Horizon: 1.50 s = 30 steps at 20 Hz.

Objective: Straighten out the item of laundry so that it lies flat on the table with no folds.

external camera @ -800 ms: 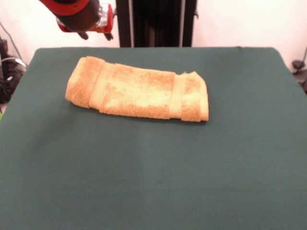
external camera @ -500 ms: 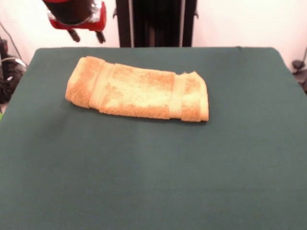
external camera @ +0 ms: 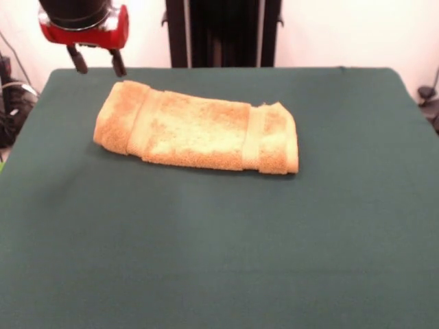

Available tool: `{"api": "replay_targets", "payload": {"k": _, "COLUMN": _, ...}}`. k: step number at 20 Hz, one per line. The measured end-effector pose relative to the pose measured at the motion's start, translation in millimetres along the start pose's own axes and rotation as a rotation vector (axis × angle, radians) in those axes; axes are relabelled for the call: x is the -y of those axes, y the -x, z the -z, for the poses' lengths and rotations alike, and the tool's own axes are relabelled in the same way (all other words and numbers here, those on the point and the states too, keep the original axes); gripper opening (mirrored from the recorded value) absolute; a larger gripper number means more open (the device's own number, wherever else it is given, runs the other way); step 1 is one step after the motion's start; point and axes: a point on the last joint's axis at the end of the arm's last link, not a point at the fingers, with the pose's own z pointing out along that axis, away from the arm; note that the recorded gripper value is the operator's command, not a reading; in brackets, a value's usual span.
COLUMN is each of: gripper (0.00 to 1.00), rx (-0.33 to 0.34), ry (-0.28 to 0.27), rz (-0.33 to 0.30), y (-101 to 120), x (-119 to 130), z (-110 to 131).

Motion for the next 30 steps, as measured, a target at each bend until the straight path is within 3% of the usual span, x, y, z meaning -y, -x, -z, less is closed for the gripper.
{"api": "replay_targets", "payload": {"k": 5, "gripper": 1.0, "rx": -0.007, "ry": 0.024, "rz": -0.033, "y": 4.9, "x": 22.5, "z": -13.2}}
{"api": "replay_targets", "payload": {"k": 13, "gripper": 1.0, "rx": -0.061, "ry": 0.099, "rz": -0.108, "y": -3.2, "x": 74.8, "z": -60.0}}
{"api": "replay_targets", "payload": {"k": 23, "gripper": 1.0, "rx": -0.127, "ry": 0.18, "rz": -0.143, "y": -14.2, "x": 94.4, "z": -112.1}}
{"api": "replay_targets", "payload": {"k": 26, "gripper": 1.0, "rx": -0.136, "ry": 0.239, "rz": -0.156, "y": -13.1, "x": 91.8, "z": -119.8}}
{"api": "replay_targets", "payload": {"k": 30, "gripper": 1.0, "rx": -0.145, "ry": 0.368, "rz": -0.182, "y": -9.6, "x": 83.2, "z": -124.3}}
